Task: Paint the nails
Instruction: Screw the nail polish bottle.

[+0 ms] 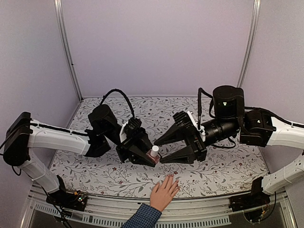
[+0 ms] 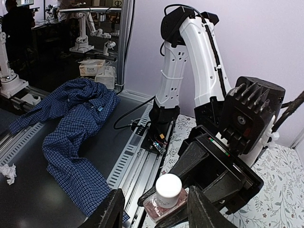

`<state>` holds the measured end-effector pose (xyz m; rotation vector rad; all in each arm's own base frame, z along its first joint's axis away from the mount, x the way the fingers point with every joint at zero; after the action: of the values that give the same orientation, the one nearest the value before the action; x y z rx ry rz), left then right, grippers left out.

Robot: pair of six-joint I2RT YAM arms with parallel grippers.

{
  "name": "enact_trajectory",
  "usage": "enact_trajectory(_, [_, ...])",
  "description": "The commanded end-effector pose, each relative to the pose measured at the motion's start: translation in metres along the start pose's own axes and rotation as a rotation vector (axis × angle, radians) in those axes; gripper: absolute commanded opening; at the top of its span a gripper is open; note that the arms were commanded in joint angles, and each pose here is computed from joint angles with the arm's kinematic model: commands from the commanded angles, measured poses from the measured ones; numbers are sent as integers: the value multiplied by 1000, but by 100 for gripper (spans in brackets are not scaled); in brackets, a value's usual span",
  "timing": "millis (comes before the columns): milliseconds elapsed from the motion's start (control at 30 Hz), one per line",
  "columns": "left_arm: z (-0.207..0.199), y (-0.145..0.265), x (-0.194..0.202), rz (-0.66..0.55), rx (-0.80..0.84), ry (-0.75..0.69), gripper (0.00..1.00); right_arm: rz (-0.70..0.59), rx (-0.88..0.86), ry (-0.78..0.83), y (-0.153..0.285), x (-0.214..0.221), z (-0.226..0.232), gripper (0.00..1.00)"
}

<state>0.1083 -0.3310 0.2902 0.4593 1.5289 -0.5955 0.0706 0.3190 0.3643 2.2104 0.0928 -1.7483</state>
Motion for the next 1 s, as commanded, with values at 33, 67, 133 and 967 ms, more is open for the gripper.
enact_trajectory(33, [-3,-6,-7,-9,85,-8,0,-7,-52,33,-6,-8,3,46])
enact_trajectory(67, [-2,-7,-7,-10,91,-6,0,-8,-56,35,-6,-8,4,44])
enact_trajectory(133, [-2,-7,-7,-13,103,-2,0,-5,-58,37,-8,-7,3,41])
enact_trajectory(967, [5,5,-14,-37,-37,-26,0,102,-53,-56,-23,16,-3,8])
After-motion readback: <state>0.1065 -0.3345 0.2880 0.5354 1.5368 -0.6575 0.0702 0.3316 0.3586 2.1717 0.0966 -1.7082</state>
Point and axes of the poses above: each gripper's point midway between its finger pads, its own y axis back along the fingers, its own z axis along the line the jaws close on, x = y × z, the point moved 8 cm from there along y, back along the fingers, and after that the axes turned 2 degrees about y, right-handed, at the moved point
